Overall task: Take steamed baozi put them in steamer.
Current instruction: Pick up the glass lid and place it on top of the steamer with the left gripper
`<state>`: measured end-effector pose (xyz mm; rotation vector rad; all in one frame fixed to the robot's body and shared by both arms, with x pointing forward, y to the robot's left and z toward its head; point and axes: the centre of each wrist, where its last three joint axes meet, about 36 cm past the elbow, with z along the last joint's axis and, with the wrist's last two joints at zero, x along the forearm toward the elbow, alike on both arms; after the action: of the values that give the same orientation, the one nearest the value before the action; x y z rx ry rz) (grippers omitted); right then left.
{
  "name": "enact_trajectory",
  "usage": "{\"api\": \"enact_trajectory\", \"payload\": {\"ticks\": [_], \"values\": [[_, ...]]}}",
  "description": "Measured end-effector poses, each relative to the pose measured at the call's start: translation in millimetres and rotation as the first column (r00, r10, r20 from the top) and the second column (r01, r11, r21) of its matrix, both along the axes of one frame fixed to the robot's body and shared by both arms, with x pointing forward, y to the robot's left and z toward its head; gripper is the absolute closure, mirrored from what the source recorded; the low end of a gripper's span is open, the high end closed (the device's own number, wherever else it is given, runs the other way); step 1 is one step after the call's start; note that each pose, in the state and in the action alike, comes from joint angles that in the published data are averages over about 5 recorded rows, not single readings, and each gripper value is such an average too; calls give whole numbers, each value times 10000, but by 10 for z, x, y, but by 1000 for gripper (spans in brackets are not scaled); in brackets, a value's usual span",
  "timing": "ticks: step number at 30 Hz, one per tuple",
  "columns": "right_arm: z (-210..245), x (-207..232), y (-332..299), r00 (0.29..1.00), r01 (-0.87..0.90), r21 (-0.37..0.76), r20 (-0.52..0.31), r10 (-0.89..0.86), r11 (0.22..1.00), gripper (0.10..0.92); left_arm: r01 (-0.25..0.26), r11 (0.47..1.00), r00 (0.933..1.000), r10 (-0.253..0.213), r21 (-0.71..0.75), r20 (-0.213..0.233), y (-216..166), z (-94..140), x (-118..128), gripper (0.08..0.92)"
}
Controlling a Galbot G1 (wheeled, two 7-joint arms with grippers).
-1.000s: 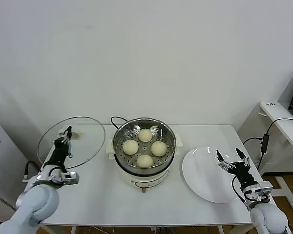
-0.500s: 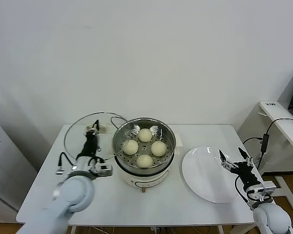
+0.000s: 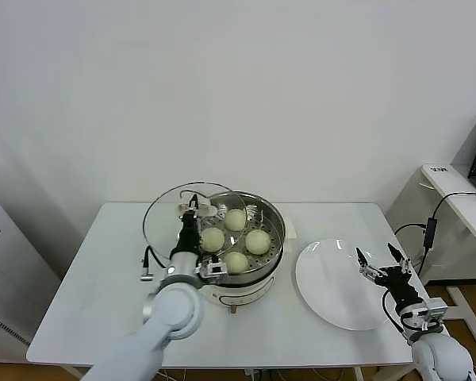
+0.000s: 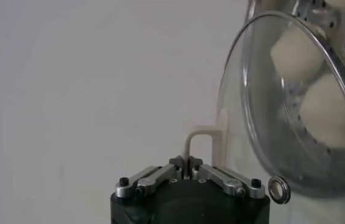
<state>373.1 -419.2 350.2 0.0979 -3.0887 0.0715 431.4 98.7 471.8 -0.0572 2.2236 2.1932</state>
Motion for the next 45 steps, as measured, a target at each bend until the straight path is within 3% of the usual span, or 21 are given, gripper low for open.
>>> {"api": "enact_trajectory", "payload": {"ticks": [23,45], "values": [[-65,-12,-22,9999,13,-37,-100,-14,10000,200,304,9995,9995,-304,-125,-56,-800,-168,19,894],[-105,-21,-6,9999,-7,-13,-123,7,10000,200,133,9998,9993,-138,-143,-356,-962,-366,42,894]]}}
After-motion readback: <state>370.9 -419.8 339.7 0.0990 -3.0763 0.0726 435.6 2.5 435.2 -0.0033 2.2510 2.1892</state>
